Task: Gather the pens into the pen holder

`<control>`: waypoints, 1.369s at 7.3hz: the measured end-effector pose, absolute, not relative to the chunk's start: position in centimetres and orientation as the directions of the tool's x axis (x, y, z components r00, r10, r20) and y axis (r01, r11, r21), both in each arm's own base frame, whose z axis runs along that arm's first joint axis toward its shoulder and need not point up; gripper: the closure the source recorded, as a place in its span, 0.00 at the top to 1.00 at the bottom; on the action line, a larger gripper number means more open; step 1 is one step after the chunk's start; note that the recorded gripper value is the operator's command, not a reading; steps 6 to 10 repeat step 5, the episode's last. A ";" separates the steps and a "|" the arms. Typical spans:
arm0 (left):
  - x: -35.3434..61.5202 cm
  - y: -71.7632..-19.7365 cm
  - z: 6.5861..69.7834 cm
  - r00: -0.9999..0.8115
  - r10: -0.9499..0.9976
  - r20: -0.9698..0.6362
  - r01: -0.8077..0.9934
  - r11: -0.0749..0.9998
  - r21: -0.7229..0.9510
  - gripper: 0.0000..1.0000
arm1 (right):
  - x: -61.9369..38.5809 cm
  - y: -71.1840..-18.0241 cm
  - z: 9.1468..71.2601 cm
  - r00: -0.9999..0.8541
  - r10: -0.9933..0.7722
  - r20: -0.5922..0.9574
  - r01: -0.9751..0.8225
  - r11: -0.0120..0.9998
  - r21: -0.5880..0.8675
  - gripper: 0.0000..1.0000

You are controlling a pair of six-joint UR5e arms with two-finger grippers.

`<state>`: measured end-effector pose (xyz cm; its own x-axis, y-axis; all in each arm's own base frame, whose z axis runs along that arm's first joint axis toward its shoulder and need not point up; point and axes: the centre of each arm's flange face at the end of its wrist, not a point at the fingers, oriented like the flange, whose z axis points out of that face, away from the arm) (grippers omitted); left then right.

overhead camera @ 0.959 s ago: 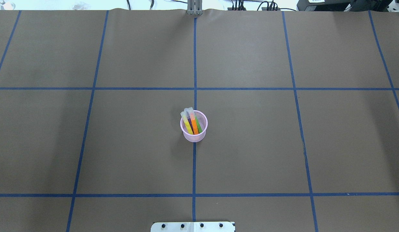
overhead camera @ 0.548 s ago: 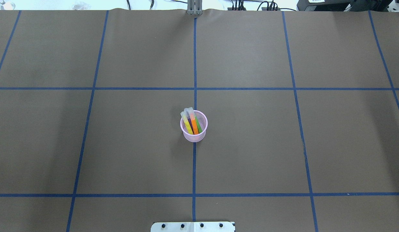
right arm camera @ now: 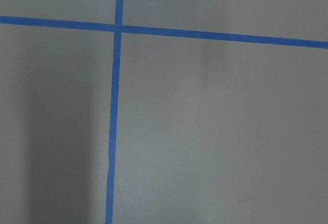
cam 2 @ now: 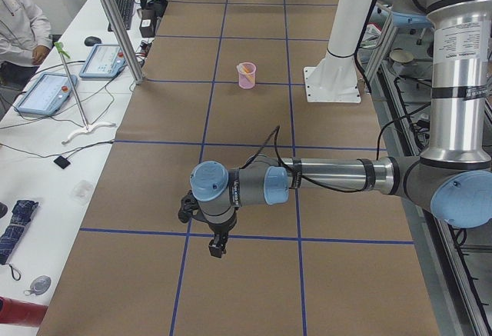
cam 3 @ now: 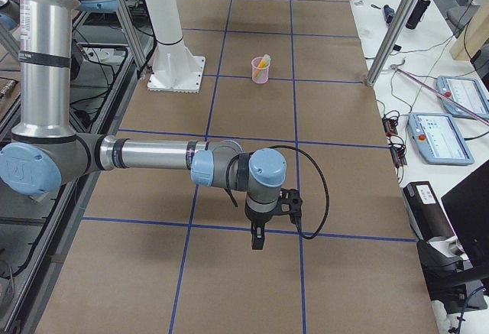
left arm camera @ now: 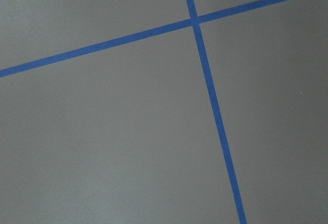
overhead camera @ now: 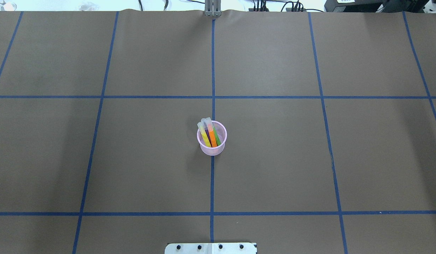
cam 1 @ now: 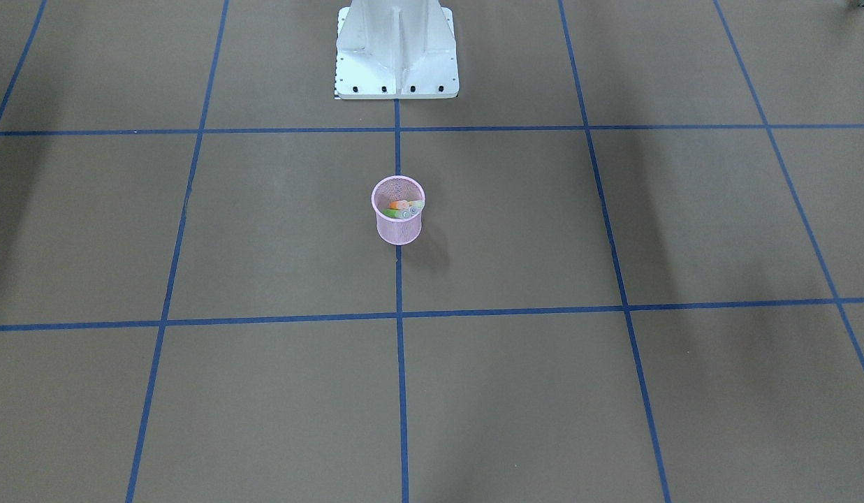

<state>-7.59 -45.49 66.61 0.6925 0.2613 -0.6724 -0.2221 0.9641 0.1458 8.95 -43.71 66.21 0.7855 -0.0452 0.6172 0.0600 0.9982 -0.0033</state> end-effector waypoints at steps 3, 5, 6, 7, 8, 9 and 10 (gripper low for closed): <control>-7.6 -45.6 66.3 0.692 0.268 -0.671 -0.224 0.962 0.154 1.00 | 9.0 -43.7 66.4 0.786 -0.045 0.617 0.061 0.998 -0.006 1.00; -7.6 -45.6 66.2 0.691 0.269 -0.671 -0.223 0.962 0.155 1.00 | 9.0 -43.7 66.4 0.786 -0.044 0.616 0.061 0.998 -0.007 1.00; -7.6 -45.6 66.2 0.691 0.269 -0.671 -0.223 0.962 0.155 1.00 | 9.0 -43.7 66.4 0.786 -0.044 0.616 0.061 0.998 -0.007 1.00; -7.6 -45.6 66.2 0.691 0.269 -0.671 -0.223 0.962 0.155 1.00 | 9.0 -43.7 66.4 0.786 -0.044 0.616 0.061 0.998 -0.007 1.00; -7.6 -45.6 66.2 0.691 0.269 -0.671 -0.223 0.962 0.155 1.00 | 9.0 -43.7 66.4 0.786 -0.044 0.616 0.061 0.998 -0.007 1.00; -7.6 -45.6 66.2 0.691 0.269 -0.671 -0.223 0.962 0.155 1.00 | 9.0 -43.7 66.4 0.786 -0.044 0.616 0.061 0.998 -0.007 1.00; -7.6 -45.6 66.2 0.691 0.269 -0.671 -0.223 0.962 0.155 1.00 | 9.0 -43.7 66.4 0.786 -0.044 0.616 0.061 0.998 -0.007 1.00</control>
